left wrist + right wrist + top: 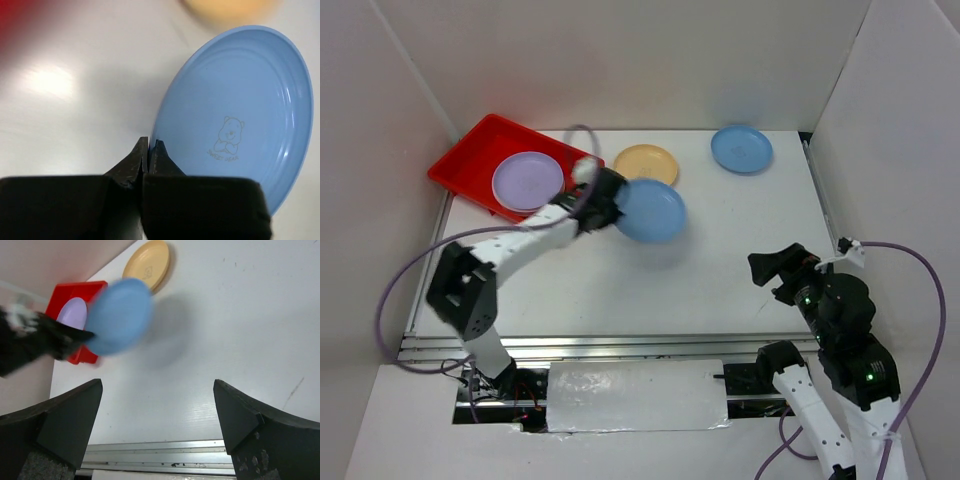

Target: Place the plates into the plastic bin on the countertop

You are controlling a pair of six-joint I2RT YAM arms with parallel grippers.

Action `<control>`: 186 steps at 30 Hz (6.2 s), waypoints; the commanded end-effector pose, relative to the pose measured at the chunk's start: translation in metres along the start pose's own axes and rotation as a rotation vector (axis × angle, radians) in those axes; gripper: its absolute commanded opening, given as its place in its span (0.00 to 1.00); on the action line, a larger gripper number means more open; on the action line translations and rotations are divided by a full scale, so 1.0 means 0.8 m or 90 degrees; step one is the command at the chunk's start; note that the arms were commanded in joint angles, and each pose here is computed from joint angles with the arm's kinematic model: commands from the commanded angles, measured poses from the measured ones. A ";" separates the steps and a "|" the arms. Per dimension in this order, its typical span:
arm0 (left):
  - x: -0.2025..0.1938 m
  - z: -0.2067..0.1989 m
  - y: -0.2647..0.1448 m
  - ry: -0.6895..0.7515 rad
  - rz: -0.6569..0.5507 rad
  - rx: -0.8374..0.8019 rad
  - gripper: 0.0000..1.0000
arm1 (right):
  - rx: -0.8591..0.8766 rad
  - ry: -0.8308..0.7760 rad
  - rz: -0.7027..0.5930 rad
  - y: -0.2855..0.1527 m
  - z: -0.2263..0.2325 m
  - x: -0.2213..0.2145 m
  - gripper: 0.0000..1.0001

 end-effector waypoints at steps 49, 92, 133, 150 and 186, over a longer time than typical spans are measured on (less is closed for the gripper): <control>0.299 0.390 0.065 -0.339 -0.127 0.300 0.00 | 0.085 -0.008 0.162 0.106 0.022 -0.072 1.00; 0.012 0.086 -0.153 0.006 -0.046 -0.127 0.99 | -0.062 0.188 0.268 0.467 0.025 -0.136 0.98; 0.051 0.017 -0.072 0.178 0.055 -0.196 0.99 | -0.131 -0.144 0.244 0.270 0.055 -0.129 0.00; 0.066 0.043 -0.031 0.115 0.083 -0.149 0.00 | 0.022 -0.053 0.269 0.237 0.084 -0.118 0.99; 0.301 0.265 -0.102 -0.306 -0.154 -0.008 0.99 | -0.010 -0.018 0.284 0.244 0.007 -0.130 1.00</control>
Point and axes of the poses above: each gripper's point midway between its finger pads, its own y axis out along the fingers, its own z axis along the line the jaws close on, x = y × z, the point moved 3 cm from there along -y, back along the fingers, and after that the axes turned 2 degrees about -y, right-handed, at the moved point
